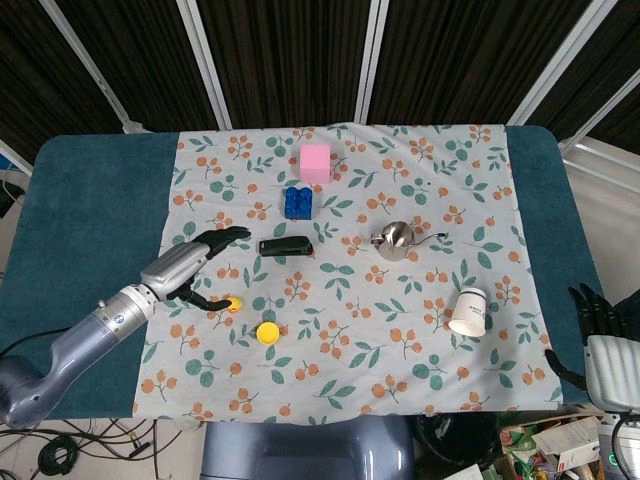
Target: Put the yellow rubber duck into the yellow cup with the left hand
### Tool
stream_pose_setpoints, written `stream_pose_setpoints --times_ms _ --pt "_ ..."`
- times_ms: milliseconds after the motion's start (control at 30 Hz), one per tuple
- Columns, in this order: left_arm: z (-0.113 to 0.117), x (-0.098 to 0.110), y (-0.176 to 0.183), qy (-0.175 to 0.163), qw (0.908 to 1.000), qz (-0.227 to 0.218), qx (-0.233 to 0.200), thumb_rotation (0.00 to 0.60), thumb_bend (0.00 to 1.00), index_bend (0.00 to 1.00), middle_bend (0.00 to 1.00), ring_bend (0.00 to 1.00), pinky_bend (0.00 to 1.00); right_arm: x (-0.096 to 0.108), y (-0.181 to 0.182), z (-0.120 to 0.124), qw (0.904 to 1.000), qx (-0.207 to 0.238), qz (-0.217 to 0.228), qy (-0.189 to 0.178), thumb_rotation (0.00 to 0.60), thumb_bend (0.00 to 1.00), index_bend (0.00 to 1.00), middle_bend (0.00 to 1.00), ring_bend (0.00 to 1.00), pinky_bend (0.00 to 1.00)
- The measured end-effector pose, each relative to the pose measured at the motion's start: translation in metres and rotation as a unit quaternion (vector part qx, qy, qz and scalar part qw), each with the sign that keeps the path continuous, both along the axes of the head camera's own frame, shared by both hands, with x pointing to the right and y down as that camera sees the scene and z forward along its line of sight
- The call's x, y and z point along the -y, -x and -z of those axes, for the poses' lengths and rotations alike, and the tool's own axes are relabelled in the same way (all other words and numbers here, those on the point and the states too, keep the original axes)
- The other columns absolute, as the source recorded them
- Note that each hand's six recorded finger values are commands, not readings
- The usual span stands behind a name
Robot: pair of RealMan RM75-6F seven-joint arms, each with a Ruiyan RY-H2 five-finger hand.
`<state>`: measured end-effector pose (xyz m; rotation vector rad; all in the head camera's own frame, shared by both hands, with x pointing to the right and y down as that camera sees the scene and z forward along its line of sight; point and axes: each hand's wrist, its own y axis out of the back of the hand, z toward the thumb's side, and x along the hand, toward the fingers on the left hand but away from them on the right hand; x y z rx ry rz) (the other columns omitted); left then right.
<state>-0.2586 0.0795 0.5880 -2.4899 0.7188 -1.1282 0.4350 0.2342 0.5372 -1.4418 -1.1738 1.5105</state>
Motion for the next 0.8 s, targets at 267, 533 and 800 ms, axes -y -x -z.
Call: stream_pose_setpoints --times_ms 267,533,800 --pt "-0.001 -0.004 -0.004 0.001 1.0000 -0.004 -0.003 0.600 0.22 0.06 0.02 0.00 0.00 -0.001 -0.002 0.003 1.0000 0.001 -0.001 -0.002 0.600 0.16 0.07 0.03 0.08 0.16" --pt "0.004 -0.009 -0.009 -0.017 0.9995 -0.025 0.003 0.600 0.22 0.06 0.03 0.00 0.00 -0.002 -0.001 0.003 1.0000 0.001 0.000 -0.002 0.600 0.16 0.07 0.03 0.08 0.16" --pt "-0.005 -0.015 -0.019 -0.010 0.9996 -0.026 -0.006 0.600 0.26 0.06 0.04 0.00 0.00 -0.001 -0.002 0.003 1.0000 0.000 -0.001 -0.003 0.600 0.16 0.07 0.03 0.08 0.16"
